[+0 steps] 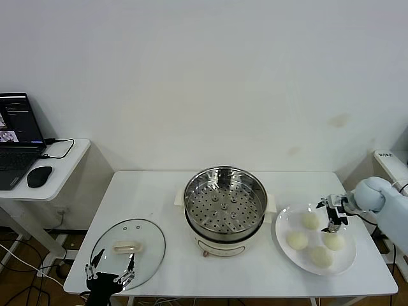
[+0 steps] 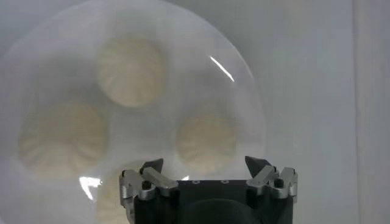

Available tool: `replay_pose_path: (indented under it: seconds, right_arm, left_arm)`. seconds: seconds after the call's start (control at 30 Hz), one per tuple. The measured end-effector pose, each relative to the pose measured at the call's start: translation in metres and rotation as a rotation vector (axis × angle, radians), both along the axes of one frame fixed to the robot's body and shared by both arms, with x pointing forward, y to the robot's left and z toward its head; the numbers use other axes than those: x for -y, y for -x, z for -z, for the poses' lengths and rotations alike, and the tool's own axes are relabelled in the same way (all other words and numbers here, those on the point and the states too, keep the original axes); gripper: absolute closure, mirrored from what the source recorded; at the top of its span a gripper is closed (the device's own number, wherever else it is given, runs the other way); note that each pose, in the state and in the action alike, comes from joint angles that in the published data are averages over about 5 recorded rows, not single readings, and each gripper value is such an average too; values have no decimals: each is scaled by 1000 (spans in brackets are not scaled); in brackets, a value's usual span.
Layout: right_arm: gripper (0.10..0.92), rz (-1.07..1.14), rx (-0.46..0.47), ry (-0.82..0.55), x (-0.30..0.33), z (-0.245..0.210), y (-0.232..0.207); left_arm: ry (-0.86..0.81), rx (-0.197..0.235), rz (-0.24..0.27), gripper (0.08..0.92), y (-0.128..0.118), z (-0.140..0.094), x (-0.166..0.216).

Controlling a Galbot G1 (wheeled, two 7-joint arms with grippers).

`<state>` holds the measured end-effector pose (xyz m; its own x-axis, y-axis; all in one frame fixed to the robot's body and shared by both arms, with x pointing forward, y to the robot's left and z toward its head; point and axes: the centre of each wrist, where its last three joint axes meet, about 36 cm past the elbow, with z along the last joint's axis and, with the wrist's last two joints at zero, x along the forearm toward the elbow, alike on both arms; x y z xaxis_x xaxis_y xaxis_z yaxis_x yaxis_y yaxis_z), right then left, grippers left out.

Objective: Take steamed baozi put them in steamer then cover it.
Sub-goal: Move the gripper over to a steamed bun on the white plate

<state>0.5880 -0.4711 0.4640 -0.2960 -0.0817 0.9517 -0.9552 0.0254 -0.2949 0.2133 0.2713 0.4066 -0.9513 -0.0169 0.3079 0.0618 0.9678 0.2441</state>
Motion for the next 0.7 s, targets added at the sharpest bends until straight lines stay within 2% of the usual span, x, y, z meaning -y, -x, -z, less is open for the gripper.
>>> replay_pose_path:
  seconds: [0.4,0.7]
  right_arm:
    - [207,-4,-6,17,-13,15,-12]
    - [309,-3,-5,35,-18,23,-16]
  left_arm:
    - [0,-5,-1,177,0,2,0]
    - [0,-7,-2,177,-1,4,0]
